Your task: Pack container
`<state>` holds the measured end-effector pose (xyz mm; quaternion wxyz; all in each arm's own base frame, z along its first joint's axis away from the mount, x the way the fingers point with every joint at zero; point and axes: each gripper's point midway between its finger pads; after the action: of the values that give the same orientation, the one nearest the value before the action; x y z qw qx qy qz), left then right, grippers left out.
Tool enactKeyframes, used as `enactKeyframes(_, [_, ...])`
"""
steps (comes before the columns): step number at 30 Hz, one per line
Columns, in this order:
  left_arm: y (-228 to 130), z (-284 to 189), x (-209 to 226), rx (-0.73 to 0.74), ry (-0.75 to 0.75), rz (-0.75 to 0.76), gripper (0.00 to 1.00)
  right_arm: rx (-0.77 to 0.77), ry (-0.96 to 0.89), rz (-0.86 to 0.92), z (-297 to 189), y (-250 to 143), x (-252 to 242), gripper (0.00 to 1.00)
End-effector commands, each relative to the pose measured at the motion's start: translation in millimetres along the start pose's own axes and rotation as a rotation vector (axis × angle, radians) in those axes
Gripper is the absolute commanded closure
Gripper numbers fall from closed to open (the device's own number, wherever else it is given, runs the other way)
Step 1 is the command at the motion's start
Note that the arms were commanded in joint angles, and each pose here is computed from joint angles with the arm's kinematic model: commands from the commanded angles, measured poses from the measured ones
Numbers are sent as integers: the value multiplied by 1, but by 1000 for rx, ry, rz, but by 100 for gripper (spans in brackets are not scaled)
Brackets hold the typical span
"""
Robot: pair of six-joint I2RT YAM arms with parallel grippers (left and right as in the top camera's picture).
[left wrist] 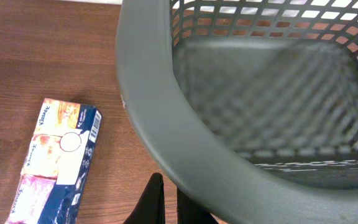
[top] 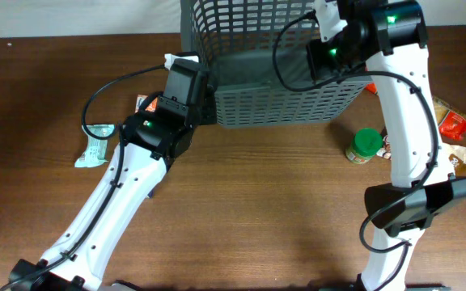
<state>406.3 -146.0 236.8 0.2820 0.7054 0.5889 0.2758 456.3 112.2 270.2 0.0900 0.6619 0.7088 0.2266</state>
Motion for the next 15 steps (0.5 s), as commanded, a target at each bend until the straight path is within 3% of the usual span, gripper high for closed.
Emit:
enactKeyframes(1, [3,2,4,-2,18,16,98,-28,15,-18,-4,6,7,96])
enactKeyframes(7, [3,2,4,0,18,17,98,-78,20,-19,-13,17,8,93])
enactKeyframes(12, [1,2,4,10,18,19,98,-218,32,-10,-45,45,7,89])
enactKeyframes(15, [-2,2,0,22,-9,22,98,-322,-64,52,-75,62,-18,90])
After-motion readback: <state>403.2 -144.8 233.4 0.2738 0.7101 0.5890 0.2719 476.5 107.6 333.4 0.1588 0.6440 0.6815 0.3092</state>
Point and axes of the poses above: each gripper's point midway between its finger pads, its own z axis out along the fingers, its own x axis along the line the jaws close on, y = z × x, and after that the axes turned 13 degrees about z, right-handed
